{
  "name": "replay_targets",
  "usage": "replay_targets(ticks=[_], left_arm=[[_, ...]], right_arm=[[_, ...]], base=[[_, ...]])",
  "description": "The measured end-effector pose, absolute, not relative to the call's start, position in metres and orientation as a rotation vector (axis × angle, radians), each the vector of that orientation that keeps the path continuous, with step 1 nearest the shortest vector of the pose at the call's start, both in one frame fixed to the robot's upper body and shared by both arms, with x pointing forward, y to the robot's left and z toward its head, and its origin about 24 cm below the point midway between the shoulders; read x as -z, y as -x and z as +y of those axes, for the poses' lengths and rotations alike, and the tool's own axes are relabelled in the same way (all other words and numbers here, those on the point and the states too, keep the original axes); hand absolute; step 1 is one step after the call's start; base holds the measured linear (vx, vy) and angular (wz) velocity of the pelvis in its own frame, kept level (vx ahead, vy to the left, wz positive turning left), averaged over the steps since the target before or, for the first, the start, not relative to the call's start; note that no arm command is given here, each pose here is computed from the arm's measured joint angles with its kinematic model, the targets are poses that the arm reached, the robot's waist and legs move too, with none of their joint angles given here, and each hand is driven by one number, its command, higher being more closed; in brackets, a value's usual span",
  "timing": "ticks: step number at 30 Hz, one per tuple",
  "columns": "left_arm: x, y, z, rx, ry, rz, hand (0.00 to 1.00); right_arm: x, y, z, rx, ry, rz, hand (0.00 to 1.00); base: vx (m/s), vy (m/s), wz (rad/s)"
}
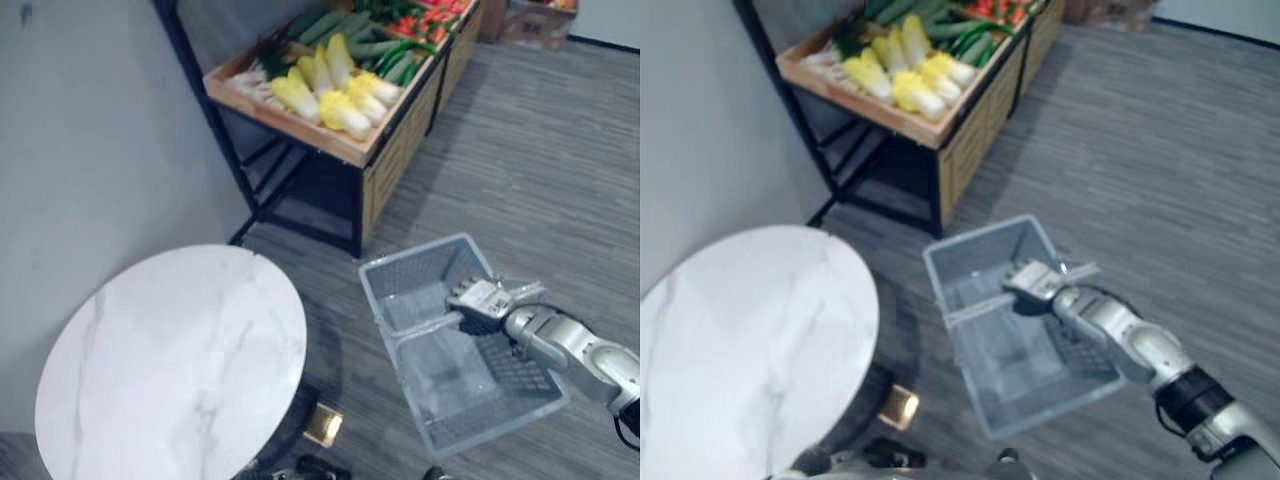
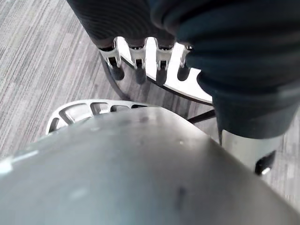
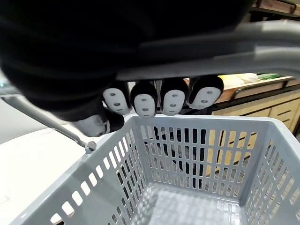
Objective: Pick vegetable in the basket
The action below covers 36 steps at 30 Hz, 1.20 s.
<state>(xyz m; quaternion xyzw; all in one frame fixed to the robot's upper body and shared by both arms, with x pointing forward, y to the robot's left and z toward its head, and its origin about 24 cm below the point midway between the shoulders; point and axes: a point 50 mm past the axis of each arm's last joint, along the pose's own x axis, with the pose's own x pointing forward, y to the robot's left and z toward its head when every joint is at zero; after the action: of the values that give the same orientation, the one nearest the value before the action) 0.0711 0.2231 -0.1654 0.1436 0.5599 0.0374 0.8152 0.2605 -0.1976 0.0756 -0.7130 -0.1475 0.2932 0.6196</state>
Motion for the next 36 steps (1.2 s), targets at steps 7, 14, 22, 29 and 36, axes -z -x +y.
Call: replay_targets(ticks=[7,14,22,29,36], left_arm=[[0.168,-0.056,0.222,-0.087,-0.295,1.222,0.00],[0.170,-0.040,0.218,-0.098,-0.266,1.245,0.00],[0.169,-0.049,0.214,-0.030,-0.336,1.209,0.00],[0.168,-0.048,0.213,0.002,-0.360,1.203,0.00],[0.166,-0.050,0.223,0.035,-0.421,1.199,0.00]], right_arm=[[-0.067,-0.251,-0.201,-0.660,1.604,-0.317,1.00],[-0.071,-0.256,-0.183,-0.688,1.584,-0.390,1.00],[-0.068,-0.251,-0.187,-0.706,1.572,-0.389,1.00],[-0.057,-0.243,-0.200,-0.676,1.565,-0.296,1.00],[-0.044,-0.237,-0.204,-0.600,1.526,-0.226,1.00]], base=[[-0.07,-0.095,-1.09],[0.03,0.117,-1.37],[0.05,0.119,-0.04],[-0.02,0.011,-0.02],[-0.10,0.039,0.21]])
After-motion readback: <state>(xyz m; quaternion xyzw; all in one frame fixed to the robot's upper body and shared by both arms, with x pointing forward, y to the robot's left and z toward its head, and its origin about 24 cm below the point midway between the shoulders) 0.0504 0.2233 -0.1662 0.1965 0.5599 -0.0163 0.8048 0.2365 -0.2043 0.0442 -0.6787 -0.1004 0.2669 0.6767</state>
